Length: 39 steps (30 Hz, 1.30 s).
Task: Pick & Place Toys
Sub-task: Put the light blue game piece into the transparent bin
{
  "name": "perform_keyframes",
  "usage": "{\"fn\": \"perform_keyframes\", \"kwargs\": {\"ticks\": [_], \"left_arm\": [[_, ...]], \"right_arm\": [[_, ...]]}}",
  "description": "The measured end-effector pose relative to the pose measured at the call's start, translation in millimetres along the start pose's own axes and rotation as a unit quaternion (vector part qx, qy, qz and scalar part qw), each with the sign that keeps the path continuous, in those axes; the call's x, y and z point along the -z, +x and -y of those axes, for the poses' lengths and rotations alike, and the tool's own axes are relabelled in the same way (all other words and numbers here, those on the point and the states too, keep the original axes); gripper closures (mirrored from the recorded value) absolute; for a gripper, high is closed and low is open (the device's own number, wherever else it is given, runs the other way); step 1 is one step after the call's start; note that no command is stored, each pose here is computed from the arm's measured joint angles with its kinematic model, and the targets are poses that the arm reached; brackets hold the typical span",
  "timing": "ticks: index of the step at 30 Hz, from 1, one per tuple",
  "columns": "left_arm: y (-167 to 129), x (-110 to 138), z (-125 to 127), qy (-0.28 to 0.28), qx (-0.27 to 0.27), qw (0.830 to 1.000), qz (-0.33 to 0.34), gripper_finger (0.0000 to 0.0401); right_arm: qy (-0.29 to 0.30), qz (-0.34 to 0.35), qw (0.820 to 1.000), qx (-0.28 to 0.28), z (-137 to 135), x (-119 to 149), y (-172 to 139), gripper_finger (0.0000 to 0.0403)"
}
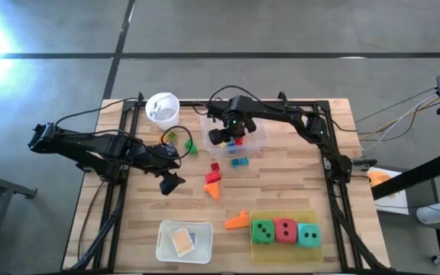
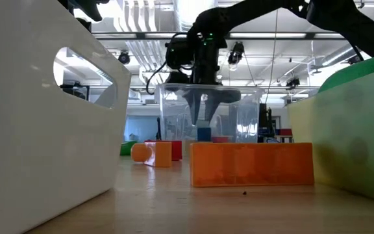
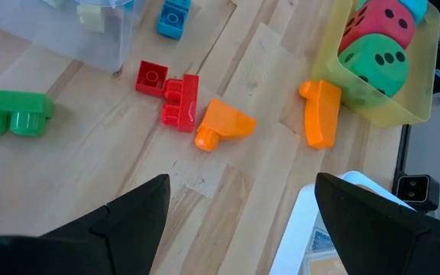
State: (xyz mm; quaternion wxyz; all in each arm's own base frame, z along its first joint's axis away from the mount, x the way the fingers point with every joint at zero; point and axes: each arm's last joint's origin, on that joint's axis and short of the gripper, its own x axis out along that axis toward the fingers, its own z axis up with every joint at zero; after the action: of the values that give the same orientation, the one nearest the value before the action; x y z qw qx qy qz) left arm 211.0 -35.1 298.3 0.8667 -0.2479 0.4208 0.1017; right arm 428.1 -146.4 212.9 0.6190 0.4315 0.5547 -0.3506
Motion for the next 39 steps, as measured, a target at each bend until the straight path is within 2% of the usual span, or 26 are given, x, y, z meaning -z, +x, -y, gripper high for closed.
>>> {"fn": "perform_keyframes", "kwargs": {"ticks": [11, 20, 39], "left_arm": [[0, 0, 0, -0.005, 0.0, 1.0, 0.0, 0.0071], [0, 0, 0, -0.006, 0.001, 1.0, 0.002, 0.0071], [0, 0, 0, -0.005, 0.001, 1.0, 0.002, 0.0071]], "right_arm": [[-0.01, 0.027, 0.999, -0.018, -2, -8, -11, 0.0289], [0.016, 0.03, 0.999, -0.014, 11, -20, -9, 0.0289], [0.021, 0.007, 1.0, 0.006, 18, -16, 13, 0.0289]]}}
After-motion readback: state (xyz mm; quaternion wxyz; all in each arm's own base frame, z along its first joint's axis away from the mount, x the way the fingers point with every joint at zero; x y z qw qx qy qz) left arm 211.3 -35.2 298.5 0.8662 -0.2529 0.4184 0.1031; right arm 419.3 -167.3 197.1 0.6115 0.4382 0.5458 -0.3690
